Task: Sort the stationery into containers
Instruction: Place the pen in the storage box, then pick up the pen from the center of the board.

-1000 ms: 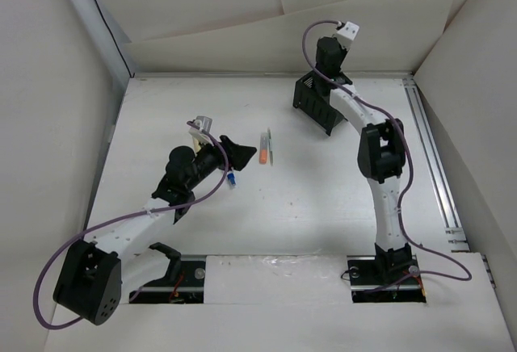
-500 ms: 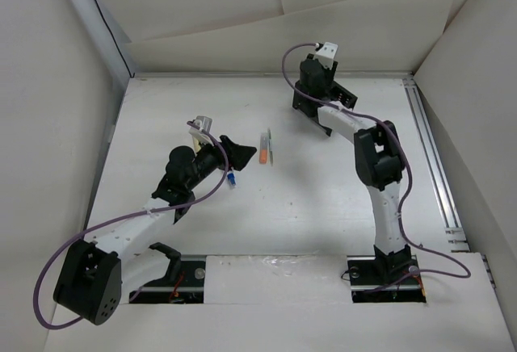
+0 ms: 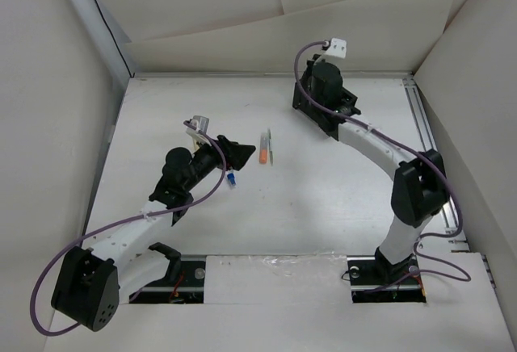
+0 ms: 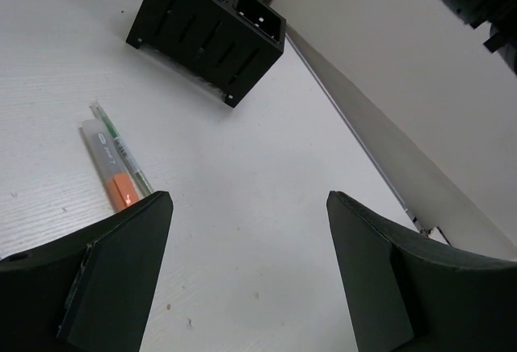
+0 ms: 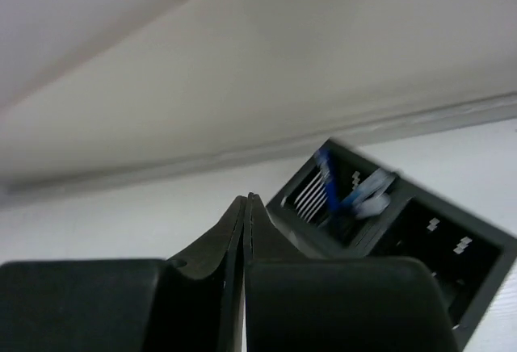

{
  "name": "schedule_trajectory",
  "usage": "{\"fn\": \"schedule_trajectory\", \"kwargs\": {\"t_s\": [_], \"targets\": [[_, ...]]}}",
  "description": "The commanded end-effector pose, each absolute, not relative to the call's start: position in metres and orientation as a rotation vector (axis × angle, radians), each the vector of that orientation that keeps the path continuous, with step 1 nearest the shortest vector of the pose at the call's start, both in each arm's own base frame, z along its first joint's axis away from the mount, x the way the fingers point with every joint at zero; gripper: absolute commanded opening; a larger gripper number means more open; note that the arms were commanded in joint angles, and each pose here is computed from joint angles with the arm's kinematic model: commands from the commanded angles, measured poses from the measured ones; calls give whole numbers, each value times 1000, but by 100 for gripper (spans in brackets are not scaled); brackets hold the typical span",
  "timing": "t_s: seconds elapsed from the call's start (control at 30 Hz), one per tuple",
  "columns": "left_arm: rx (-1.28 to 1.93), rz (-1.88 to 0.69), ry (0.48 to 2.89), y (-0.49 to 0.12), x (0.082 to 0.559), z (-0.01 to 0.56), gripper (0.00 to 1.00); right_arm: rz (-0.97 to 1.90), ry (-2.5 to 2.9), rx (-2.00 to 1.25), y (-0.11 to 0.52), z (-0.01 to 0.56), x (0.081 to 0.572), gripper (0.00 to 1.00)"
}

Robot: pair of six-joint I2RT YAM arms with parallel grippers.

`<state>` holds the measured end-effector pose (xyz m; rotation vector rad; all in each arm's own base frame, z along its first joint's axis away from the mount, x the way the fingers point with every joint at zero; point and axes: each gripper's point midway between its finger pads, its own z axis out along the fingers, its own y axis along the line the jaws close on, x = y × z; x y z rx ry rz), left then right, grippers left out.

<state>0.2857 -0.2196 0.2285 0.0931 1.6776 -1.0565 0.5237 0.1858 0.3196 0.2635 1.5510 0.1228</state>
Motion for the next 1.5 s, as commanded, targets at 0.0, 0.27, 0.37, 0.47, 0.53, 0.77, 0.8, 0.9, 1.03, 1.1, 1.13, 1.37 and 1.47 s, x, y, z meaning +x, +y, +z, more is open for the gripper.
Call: {"fn": "schedule_trajectory", "kwargs": {"t_s": [0.0, 0.27, 0.37, 0.47, 0.53, 0.77, 0.8, 0.9, 1.03, 1.1, 1.13, 1.37, 1.47], "targets": [[112, -1080, 1586, -221, 284, 255, 74, 338, 1825, 52, 254, 230, 499, 0], [111, -1078, 1596, -221, 283, 251, 74, 230, 2107, -116, 305, 129, 474, 21], [111, -1078, 1596, -221, 283, 251, 74, 228, 2162, -99, 308, 104, 474, 27], [112, -1080, 1586, -220, 282, 254, 74, 223, 2209, -97, 311, 81, 473, 27], [112, -1080, 1586, -220, 282, 254, 74, 201, 2241, -107, 310, 66, 471, 29], [112, -1080, 1586, -220, 282, 254, 74, 187, 2263, -85, 312, 51, 475, 29], [112, -1080, 1586, -220, 282, 254, 74, 168, 2273, -84, 310, 46, 476, 29], [112, -1080, 1586, -220, 282, 254, 74, 164, 2278, -86, 315, 44, 482, 29], [112, -1080, 1586, -220, 282, 254, 74, 142, 2285, -74, 314, 42, 492, 30], [112, -1080, 1586, -220, 282, 254, 74, 127, 2299, -68, 309, 39, 494, 30], [112, -1080, 1586, -220, 282, 254, 74, 136, 2287, -64, 311, 45, 498, 31], [114, -1081, 1576, -219, 281, 257, 74, 113, 2336, -74, 306, 38, 505, 33], [114, -1081, 1576, -219, 281, 257, 74, 118, 2347, -81, 307, 36, 503, 31]]}}
